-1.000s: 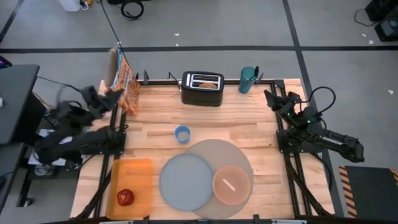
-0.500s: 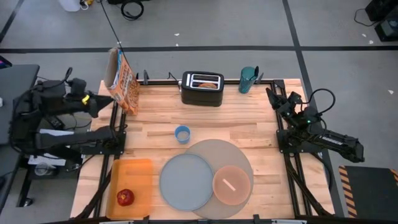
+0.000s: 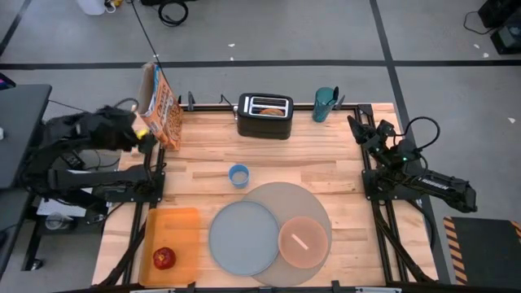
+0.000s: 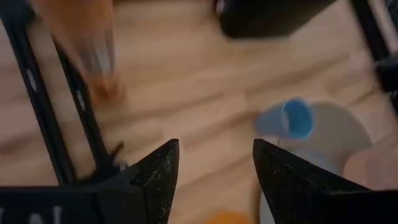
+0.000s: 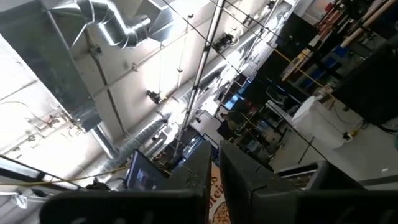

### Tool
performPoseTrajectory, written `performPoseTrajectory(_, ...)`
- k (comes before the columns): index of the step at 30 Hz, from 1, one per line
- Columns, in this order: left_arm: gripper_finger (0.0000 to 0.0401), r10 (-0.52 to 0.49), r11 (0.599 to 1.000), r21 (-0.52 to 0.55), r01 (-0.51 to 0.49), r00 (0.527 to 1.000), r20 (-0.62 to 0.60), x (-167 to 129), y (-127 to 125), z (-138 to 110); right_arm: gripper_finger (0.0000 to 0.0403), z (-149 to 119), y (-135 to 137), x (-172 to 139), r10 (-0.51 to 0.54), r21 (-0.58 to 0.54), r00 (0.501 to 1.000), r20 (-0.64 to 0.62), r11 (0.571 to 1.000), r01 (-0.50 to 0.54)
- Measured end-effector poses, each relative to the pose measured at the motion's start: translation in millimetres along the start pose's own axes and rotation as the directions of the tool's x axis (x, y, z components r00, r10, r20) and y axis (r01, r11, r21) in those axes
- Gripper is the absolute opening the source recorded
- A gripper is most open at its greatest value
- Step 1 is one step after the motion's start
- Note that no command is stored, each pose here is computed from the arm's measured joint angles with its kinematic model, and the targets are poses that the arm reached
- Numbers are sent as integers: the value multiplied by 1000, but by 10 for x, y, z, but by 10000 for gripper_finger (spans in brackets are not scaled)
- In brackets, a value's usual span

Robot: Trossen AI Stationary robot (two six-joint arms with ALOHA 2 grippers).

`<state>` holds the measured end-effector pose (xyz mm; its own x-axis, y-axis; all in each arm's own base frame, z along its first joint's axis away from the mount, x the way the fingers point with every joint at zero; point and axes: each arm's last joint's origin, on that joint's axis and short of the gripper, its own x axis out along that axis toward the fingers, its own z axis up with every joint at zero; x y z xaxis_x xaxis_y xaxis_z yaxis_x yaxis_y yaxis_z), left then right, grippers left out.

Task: Arrange a breakfast setting
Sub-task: Pour the cereal from the cereal box into the orange bowl

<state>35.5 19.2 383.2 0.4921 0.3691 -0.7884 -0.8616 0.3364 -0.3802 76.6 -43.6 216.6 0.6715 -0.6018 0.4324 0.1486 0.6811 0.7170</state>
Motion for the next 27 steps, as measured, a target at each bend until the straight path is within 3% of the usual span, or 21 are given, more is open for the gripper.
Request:
performPoseTrajectory(6,207,-109,987,-110,114,993,51,114,237,-234,39,-1,1,0,2,7,1000,-3,1000,-2)
performPoseTrajectory(11,189,-25,991,-128,43,990,139,112,451,-368,39,-1,0,0,2,5,1000,-3,1000,-2)
performPoseTrajectory(17,177,114,992,-77,-100,970,214,331,486,-389,39,-2,0,0,2,5,1000,-4,1000,-2)
performPoseTrajectory(22,177,133,990,-68,-124,979,156,694,454,-450,39,-2,0,0,2,15,1000,-4,1000,-2)
performPoseTrajectory(27,201,131,990,-73,-119,976,176,932,423,-468,39,-2,0,0,2,34,1000,-4,999,-2)
